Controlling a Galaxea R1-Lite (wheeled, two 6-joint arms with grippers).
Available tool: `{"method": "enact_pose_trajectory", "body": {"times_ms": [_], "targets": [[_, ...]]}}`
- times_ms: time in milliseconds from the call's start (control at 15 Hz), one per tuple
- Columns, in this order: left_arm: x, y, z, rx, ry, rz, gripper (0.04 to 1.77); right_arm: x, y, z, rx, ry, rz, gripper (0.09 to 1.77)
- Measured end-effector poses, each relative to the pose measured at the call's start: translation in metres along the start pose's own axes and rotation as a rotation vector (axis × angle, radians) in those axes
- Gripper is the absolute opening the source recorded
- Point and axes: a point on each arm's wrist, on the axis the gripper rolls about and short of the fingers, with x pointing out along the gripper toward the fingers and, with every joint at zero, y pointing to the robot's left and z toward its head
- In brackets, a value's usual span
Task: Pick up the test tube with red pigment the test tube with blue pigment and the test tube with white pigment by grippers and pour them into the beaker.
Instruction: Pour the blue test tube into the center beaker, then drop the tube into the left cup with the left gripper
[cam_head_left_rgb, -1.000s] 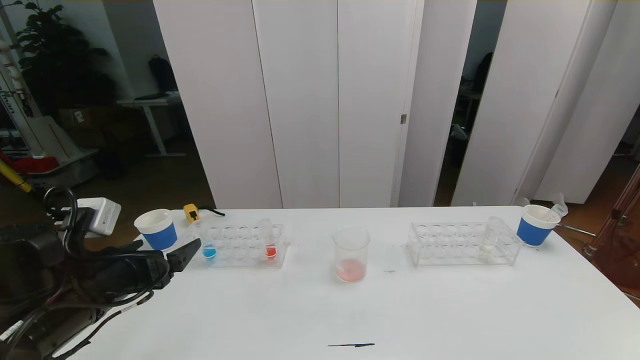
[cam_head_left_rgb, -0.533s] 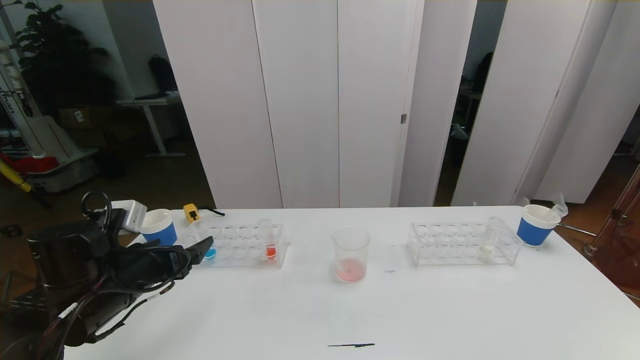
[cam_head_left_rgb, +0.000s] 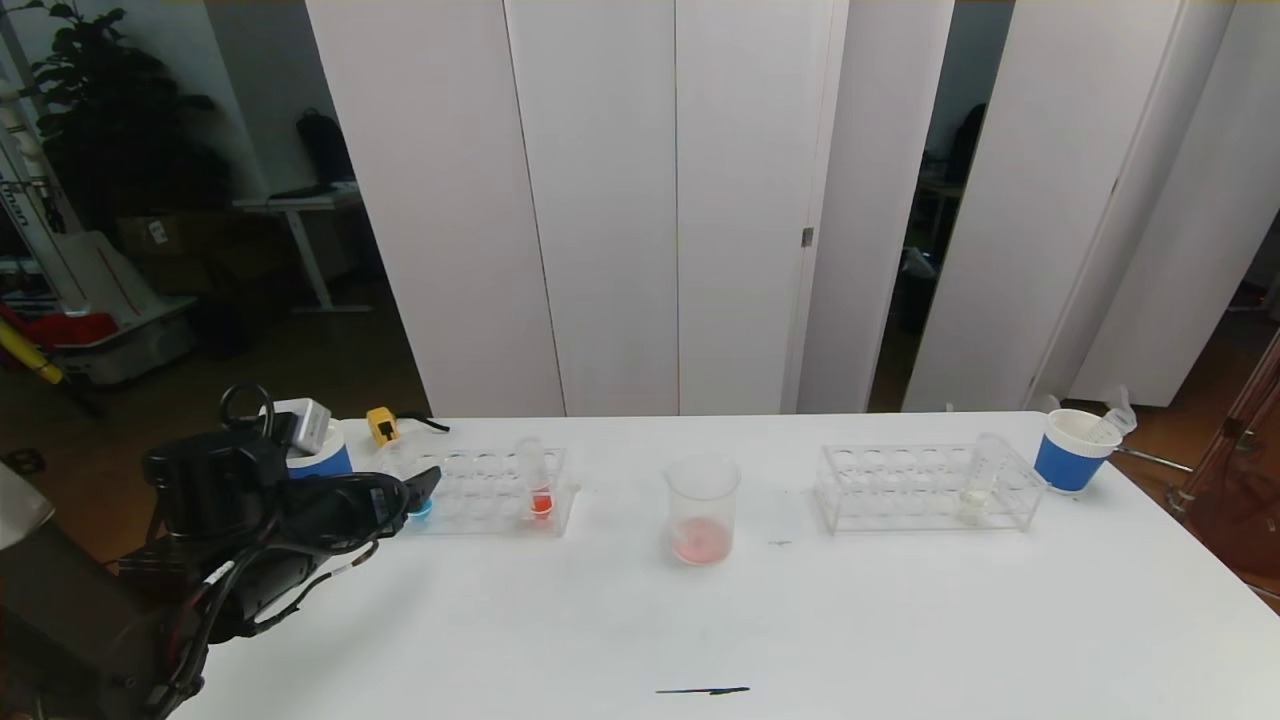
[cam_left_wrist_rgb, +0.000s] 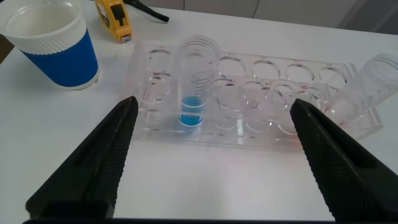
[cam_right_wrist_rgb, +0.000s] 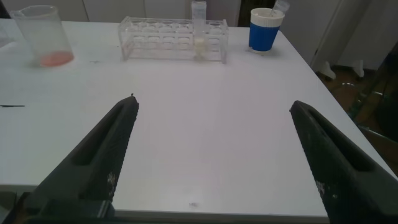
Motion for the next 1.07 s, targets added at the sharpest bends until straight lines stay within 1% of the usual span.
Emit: {"method": "enact_pose_trajectory", "body": {"times_ms": [200,467,733,933,1067], "targets": [[0.018,0.002,-0.002,-0.003,-0.028,0.011,1.75,0.000,0.000,0.000,0.000,0.000,0.000,1.75],[0.036,0.012,-0.006,-0.012,-0.027,0.039,1.75,0.000,0.000,0.000,0.000,0.000,0.000,1.75],[0.047,0.016,-0.008,-0.017,-0.035,0.052,1.75,0.000,0.000,0.000,0.000,0.000,0.000,1.75],[0.054,0.017,-0.010,-0.044,-0.037,0.052,1.75,0.000,0.000,0.000,0.000,0.000,0.000,1.75],[0.058,0.017,-0.011,-0.056,-0.041,0.065,1.75,0.000,0.000,0.000,0.000,0.000,0.000,1.75]]}}
